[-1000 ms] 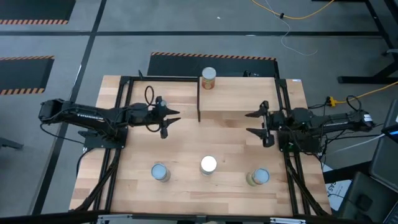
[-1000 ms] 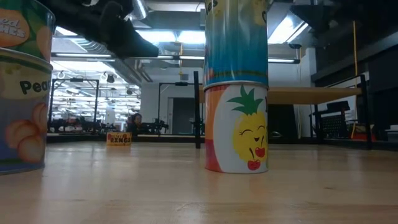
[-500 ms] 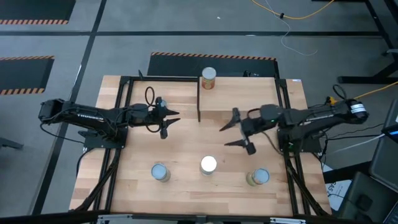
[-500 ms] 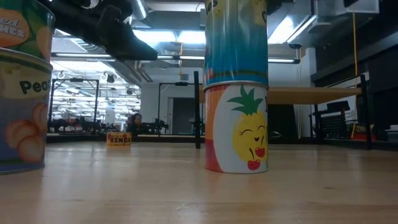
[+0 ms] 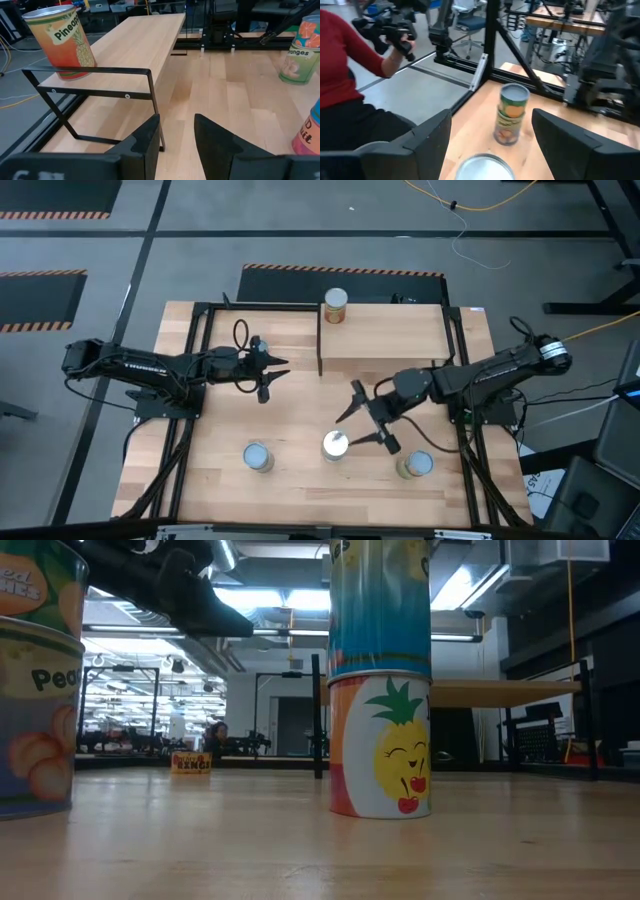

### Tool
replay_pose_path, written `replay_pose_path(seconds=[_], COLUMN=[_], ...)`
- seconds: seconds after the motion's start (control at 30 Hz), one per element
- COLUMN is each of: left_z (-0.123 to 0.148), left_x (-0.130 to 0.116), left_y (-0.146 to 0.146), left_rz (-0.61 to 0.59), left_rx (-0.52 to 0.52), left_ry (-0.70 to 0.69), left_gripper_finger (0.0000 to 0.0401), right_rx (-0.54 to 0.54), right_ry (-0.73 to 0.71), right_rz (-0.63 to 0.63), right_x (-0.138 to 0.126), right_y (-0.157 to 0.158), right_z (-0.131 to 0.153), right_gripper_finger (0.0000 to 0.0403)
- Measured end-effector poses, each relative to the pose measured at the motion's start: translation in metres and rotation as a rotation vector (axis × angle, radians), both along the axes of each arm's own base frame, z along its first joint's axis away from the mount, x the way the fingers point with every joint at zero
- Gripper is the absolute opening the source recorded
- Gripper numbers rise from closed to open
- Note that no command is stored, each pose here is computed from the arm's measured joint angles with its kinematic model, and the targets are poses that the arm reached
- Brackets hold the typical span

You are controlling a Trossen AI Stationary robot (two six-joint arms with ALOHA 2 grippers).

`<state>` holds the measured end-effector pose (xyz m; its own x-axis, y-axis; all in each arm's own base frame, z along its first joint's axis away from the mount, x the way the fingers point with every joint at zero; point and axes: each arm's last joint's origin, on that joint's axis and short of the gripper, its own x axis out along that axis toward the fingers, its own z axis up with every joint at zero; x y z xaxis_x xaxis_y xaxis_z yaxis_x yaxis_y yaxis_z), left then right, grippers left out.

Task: Pick and place cans onto a shelf
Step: Put the blue canned cherries on the shelf

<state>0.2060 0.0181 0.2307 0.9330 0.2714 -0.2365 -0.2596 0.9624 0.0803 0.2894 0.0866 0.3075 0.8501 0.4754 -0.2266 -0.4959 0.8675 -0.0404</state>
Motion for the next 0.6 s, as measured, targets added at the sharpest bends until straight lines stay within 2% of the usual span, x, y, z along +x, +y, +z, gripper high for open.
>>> replay_pose_path(seconds=[0.27,0.6], left_z=[0.000,0.000], left_x=[0.000,0.000], left_y=[0.000,0.000], left_rz=[0.000,0.000], left_rx=[0.000,0.000], left_ry=[0.001,0.002], left_gripper_finger=[0.0113,0.0113], right_rx=[-0.076,-0.119], right_ry=[-0.018,0.081], right_rz=[0.028,0.063], right_x=[0.002,0.012], right_y=[0.019,0.032], right_z=[-0.006,-0.033], right_gripper_finger=[0.0281,0.0281])
